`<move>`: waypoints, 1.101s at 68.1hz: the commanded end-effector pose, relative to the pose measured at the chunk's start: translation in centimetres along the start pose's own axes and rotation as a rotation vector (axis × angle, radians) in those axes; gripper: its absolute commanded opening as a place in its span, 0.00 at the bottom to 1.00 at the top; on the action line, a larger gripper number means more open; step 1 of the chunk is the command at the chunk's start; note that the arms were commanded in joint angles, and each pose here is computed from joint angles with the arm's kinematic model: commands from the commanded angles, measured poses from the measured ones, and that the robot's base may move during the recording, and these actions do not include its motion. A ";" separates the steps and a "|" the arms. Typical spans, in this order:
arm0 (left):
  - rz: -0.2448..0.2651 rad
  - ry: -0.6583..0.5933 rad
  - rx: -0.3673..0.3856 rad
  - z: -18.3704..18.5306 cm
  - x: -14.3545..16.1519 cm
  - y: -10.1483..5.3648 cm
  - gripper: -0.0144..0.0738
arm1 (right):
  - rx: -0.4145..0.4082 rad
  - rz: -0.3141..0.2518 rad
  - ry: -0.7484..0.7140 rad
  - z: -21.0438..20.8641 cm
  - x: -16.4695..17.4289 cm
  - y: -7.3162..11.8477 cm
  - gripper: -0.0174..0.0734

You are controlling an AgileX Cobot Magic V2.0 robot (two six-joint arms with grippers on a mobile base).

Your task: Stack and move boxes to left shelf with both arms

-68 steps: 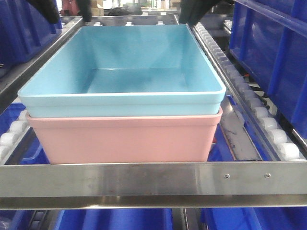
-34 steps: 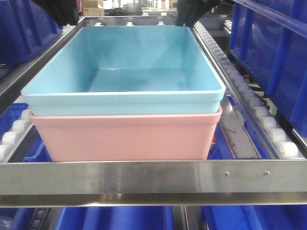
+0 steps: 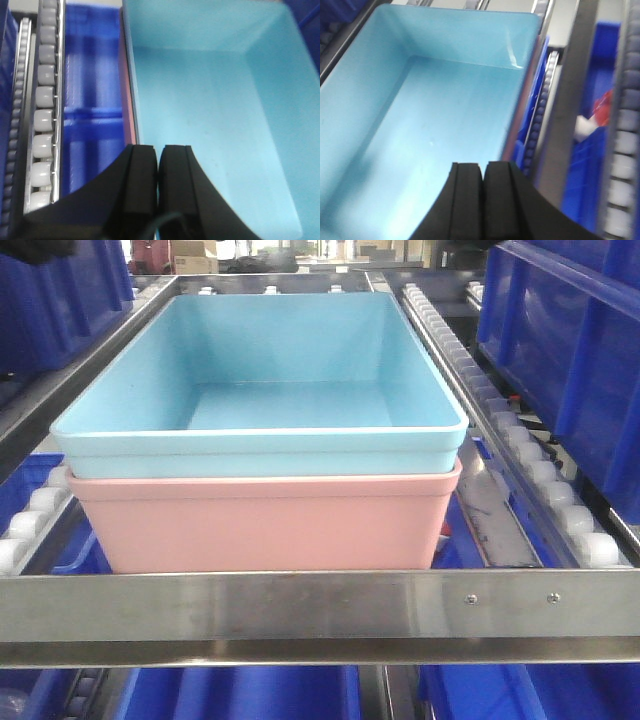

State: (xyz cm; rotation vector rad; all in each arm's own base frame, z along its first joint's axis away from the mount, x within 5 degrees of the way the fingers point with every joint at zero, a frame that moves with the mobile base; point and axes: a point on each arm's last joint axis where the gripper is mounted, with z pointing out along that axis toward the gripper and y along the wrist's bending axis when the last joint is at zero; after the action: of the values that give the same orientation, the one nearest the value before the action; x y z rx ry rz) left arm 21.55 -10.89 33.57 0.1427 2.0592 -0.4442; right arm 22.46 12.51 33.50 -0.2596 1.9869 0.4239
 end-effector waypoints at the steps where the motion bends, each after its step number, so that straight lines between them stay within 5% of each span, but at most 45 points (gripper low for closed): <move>1: 0.000 -0.203 0.099 -3.1 -1.2 -0.6 0.16 | -0.070 -0.067 -0.184 -3.4 -1.1 0.4 0.25; 7: 0.022 -0.279 0.135 -5.1 0.5 -0.1 0.16 | -0.092 -0.085 -0.246 -6.1 0.3 0.0 0.25; 16: 0.187 -0.468 0.207 -8.4 3.1 0.5 0.16 | -0.138 -0.098 -0.359 -9.8 2.8 -0.6 0.25; 23: 0.250 -0.575 0.252 -10.5 4.6 0.8 0.16 | -0.146 -0.131 -0.429 -12.2 4.6 -1.2 0.25; 42: 0.250 -0.692 0.274 -13.6 6.2 1.5 0.16 | -0.161 -0.123 -0.581 -16.6 7.1 -2.2 0.25; 75: 0.250 -0.701 0.280 -13.7 6.2 1.4 0.16 | -0.161 -0.123 -0.586 -16.7 7.1 -2.2 0.25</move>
State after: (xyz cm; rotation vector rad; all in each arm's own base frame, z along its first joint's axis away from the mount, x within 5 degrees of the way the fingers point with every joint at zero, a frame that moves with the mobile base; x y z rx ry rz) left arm 8.09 -4.82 32.45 0.3480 1.3730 -0.4840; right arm 6.70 3.61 31.79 -0.2869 1.4619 0.4988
